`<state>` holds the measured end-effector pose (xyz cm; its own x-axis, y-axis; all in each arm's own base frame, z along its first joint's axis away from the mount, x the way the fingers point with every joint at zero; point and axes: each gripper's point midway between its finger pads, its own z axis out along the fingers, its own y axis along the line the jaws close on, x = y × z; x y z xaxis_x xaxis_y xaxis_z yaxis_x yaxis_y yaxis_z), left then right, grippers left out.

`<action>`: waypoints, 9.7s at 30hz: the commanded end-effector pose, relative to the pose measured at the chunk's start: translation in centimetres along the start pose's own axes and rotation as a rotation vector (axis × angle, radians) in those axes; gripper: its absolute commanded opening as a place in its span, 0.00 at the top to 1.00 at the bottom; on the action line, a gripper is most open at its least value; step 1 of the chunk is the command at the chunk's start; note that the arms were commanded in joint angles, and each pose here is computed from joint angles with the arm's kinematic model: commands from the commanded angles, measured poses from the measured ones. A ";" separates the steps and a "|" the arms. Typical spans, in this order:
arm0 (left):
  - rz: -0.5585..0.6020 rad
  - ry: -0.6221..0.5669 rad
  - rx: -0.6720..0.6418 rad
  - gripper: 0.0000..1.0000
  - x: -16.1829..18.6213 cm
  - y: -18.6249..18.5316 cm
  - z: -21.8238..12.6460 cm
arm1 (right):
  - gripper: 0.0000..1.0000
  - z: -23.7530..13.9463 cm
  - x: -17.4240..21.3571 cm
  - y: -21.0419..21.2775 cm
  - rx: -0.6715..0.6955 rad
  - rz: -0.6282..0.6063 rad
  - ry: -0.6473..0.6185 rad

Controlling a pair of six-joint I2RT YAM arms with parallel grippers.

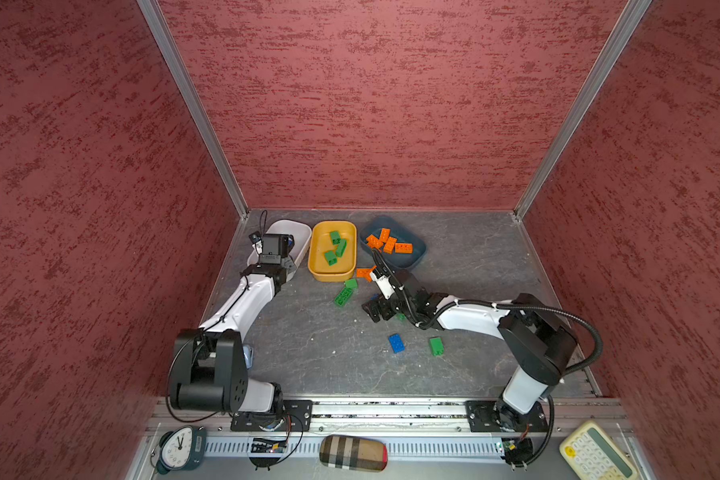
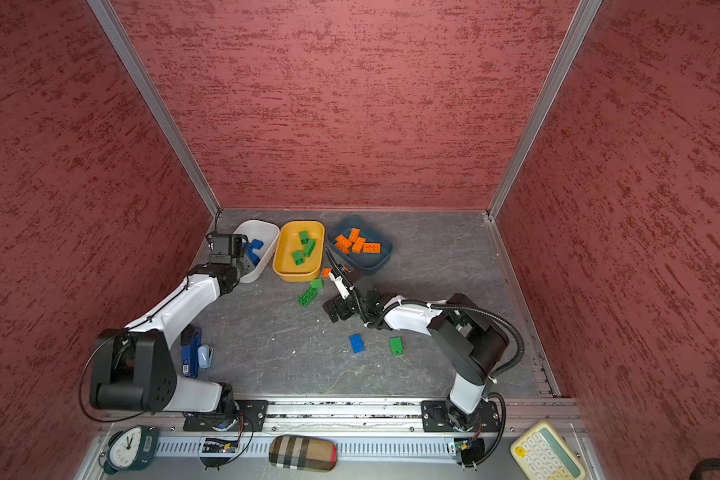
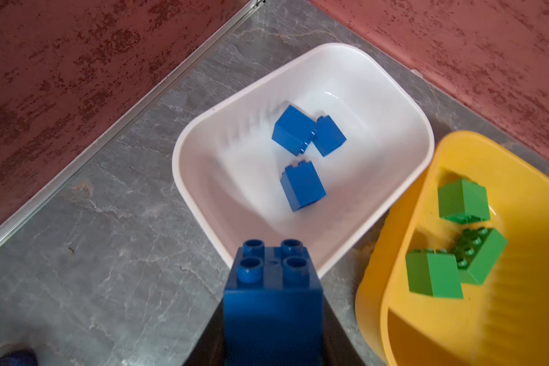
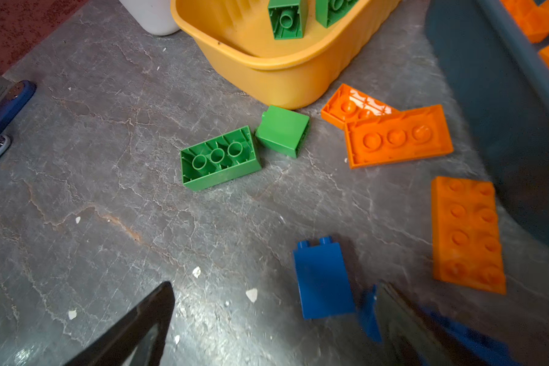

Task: Sort the legos into containers by color
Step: 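Drop the blue brick in the white tub while the right gripper reaches green bricks, then grasp a green brick beside the yellow tub with the right gripper, then lift the green brick into the yellow tub and open the right gripper, then move the right gripper to the orange bricks beside the teal tub and grasp one, then carry the orange brick into the teal tub and release it with the right gripper, then move the right gripper down toward an orange brick beside the yellow tub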

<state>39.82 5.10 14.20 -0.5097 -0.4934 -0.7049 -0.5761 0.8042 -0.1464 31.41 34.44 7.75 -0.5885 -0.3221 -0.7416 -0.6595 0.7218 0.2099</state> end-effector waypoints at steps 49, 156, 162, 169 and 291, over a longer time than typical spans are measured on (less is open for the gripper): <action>-0.113 0.062 0.197 0.01 -2.8 -0.7 -0.1 | 0.03 13.4 0.2 6.1 -0.065 -0.429 0.003; -0.015 0.150 0.414 0.01 -4.1 -3.9 -6.6 | 0.18 4.7 -5.7 -6.5 0.361 0.590 0.091; 0.010 0.160 0.452 0.01 -3.5 -4.3 -6.4 | 0.21 6.6 -5.3 -7.6 0.425 0.643 0.093; -0.029 0.177 0.461 0.01 -3.0 -4.0 -5.9 | 0.27 8.1 -4.8 -8.7 0.481 0.661 0.087; 0.128 0.322 0.645 0.01 1.5 -10.2 -6.1 | 0.01 9.3 -4.6 -7.9 0.189 -0.064 0.203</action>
<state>40.59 -6.02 17.85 -0.7811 -0.3936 -0.4847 -0.0822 0.8343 -0.5451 43.67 35.36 3.42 -0.6630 -0.4431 -0.6034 -0.5707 0.8208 0.0243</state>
